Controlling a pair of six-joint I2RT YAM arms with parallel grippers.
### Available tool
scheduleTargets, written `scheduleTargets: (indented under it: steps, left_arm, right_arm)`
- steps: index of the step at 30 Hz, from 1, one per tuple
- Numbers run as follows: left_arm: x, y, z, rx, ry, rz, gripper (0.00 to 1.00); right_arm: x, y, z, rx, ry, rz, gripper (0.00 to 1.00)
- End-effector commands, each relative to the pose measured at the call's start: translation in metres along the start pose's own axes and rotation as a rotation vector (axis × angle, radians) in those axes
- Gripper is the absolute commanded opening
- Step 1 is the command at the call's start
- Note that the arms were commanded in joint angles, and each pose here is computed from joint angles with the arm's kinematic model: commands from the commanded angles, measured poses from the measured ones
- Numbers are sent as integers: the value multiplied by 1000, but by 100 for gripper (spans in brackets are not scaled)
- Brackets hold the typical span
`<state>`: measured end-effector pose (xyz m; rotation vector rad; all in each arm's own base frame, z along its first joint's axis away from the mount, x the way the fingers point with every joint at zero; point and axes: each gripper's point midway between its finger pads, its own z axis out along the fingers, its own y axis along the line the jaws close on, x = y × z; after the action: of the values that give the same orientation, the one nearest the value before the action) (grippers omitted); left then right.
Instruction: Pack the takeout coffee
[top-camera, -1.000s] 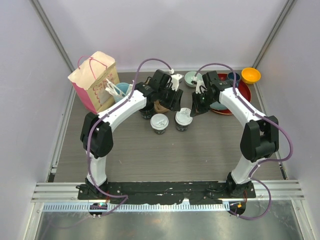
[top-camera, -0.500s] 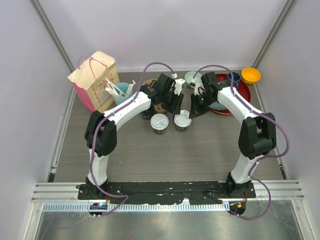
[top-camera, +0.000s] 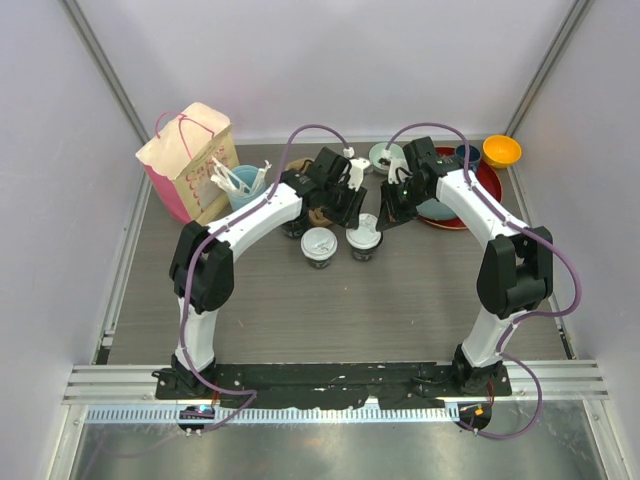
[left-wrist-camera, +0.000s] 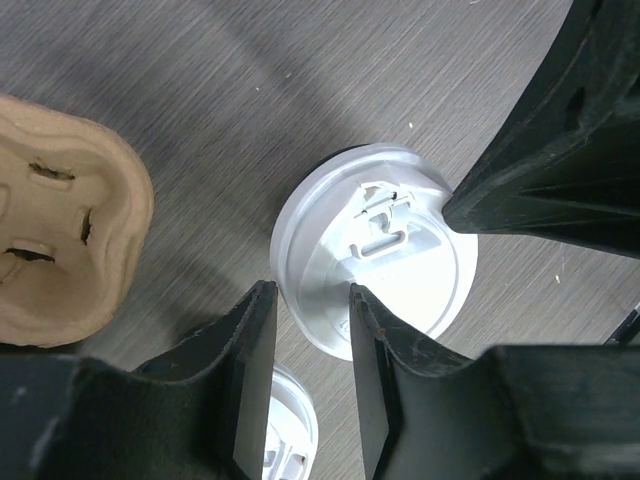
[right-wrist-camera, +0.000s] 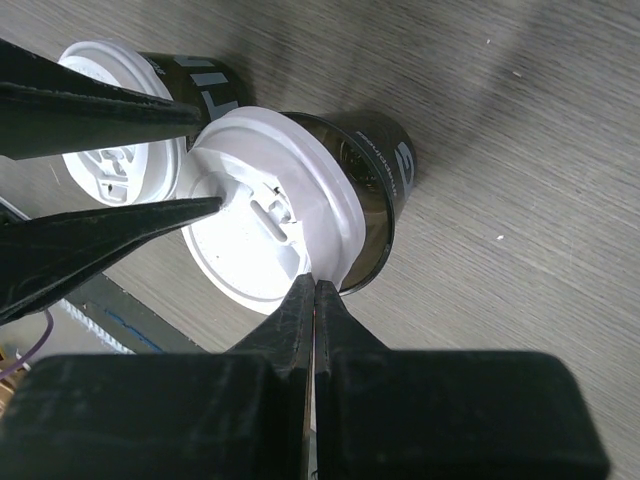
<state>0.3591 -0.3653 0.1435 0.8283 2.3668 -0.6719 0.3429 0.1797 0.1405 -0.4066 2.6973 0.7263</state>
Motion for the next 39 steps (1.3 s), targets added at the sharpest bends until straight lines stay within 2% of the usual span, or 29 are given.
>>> scheduleTargets:
  steps: [1,5,10,22,29,35,39]
  left_arm:
    - [-24,-2,-16,-10,-67,40,36]
    - [-20,1,-7,-18,-53,35,24]
    - [-16,-2,1,12,-30,23,16]
    - [-9,-2,5,19,-11,24,10]
    - [-28,-13,-17,43,-59,42,16]
    - [-43,-20,-42,45,-105,75,33]
    - [-38,-17,-40,35,-96,79,35]
  right_arm:
    - [-14,10,-17,-13,-57,-43,1]
    - [-12,8,-17,-3,-50,-44,1]
    - [-11,8,-17,-3,-48,-44,1]
    - [-12,3,-9,-1,-31,-39,1]
    - [-17,4,-16,-3,-50,-47,1]
    - [-25,16,-21,-67,-90,-55,1]
    - [-21,11,-13,-62,-73,-32,1]
